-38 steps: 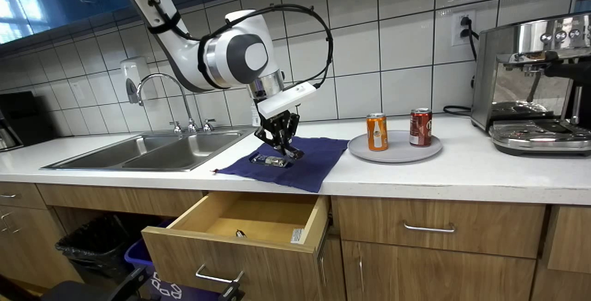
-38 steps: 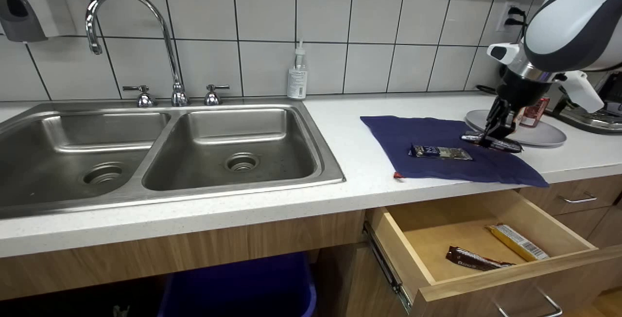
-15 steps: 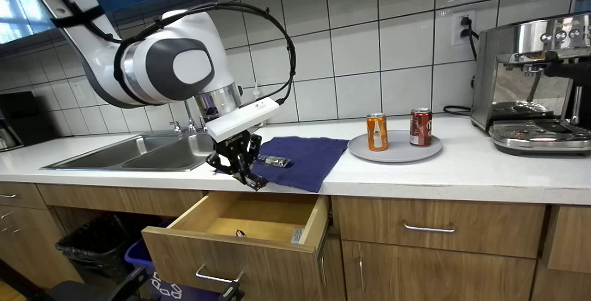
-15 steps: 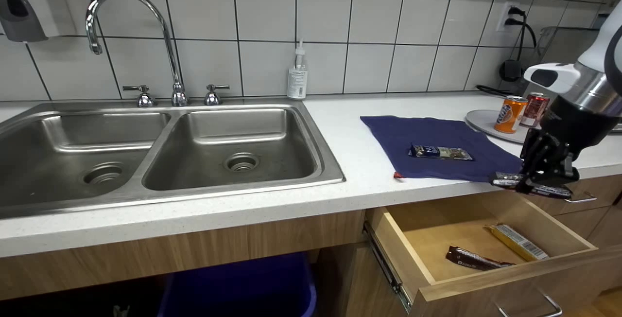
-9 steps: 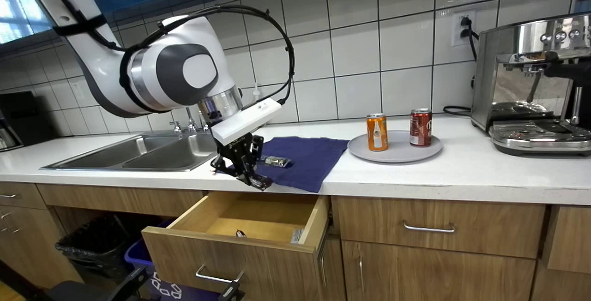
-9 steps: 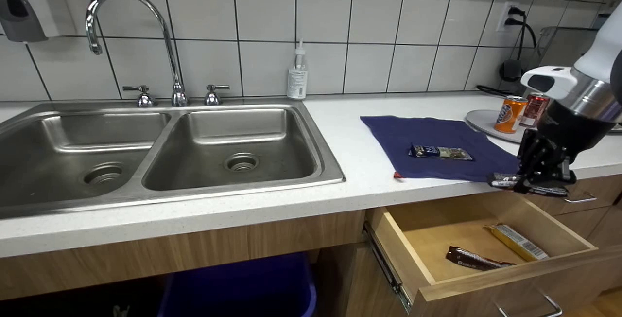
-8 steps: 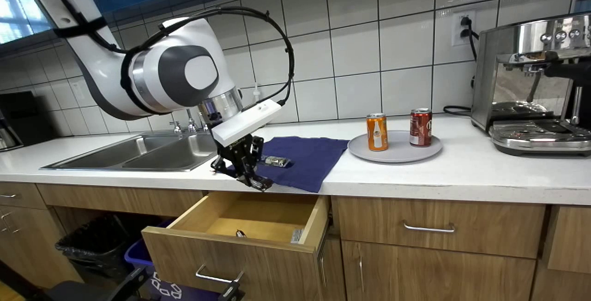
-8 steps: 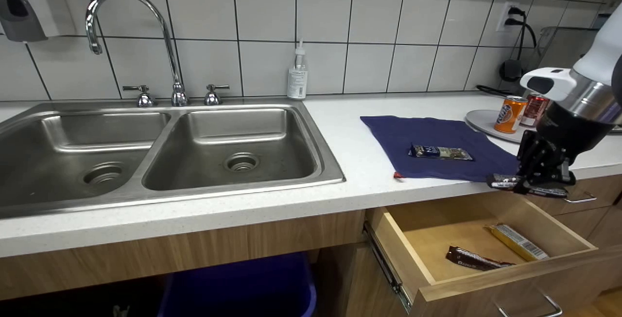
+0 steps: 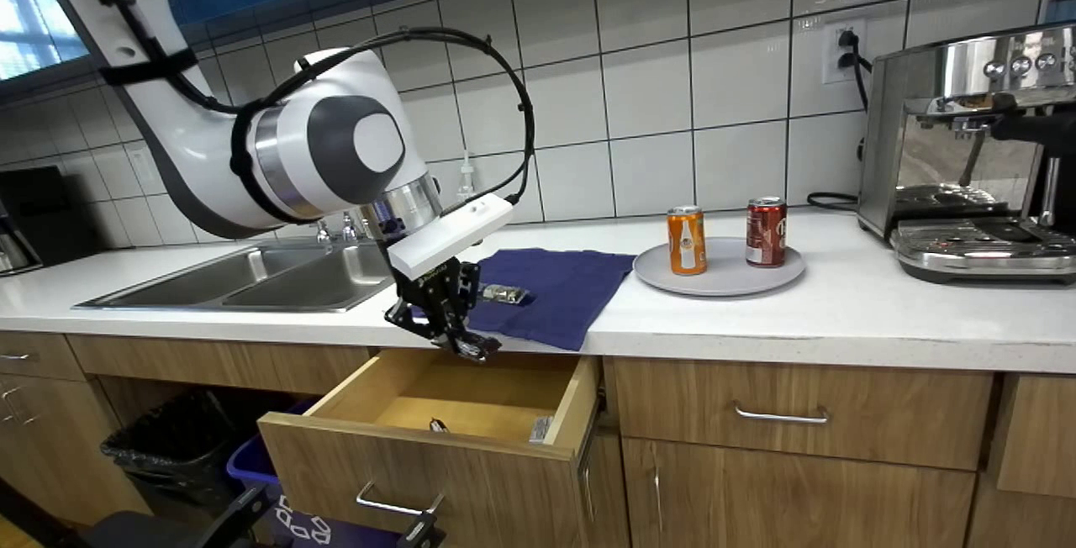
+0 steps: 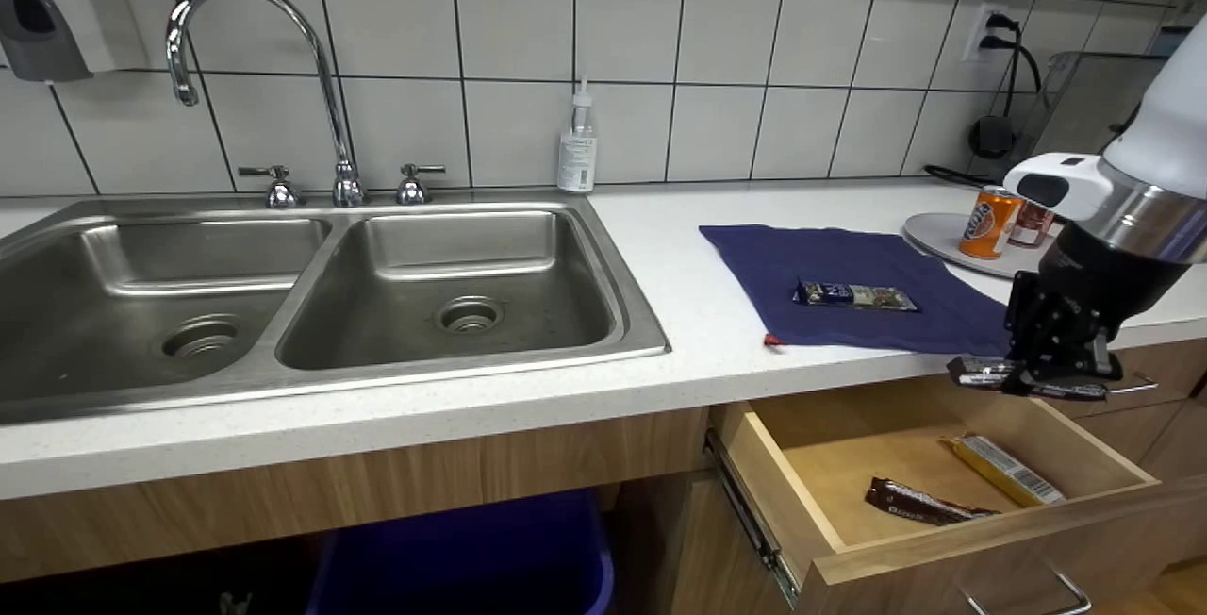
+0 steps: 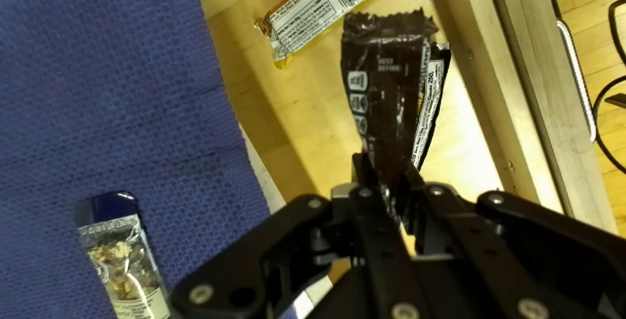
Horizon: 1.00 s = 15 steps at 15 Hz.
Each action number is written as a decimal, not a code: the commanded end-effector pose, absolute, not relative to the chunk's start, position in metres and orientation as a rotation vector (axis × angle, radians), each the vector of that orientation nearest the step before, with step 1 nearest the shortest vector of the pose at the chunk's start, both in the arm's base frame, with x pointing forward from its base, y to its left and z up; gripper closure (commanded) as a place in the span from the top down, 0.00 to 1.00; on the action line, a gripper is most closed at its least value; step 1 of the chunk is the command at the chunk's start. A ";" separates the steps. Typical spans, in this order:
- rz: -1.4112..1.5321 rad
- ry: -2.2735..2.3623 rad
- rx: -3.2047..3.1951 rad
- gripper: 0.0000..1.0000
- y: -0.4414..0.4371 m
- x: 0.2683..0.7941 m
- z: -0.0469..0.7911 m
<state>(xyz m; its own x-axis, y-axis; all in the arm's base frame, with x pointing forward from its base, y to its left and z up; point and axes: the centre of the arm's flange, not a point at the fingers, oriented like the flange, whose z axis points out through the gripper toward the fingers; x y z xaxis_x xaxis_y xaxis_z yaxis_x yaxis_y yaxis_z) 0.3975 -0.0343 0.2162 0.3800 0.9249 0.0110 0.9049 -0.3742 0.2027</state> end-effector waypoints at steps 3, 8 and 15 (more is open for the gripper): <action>0.153 1.637 2.452 0.04 -0.031 0.389 0.201; 0.127 1.633 2.449 0.04 -0.034 0.386 0.197; 0.143 1.634 2.446 0.68 -0.034 0.384 0.205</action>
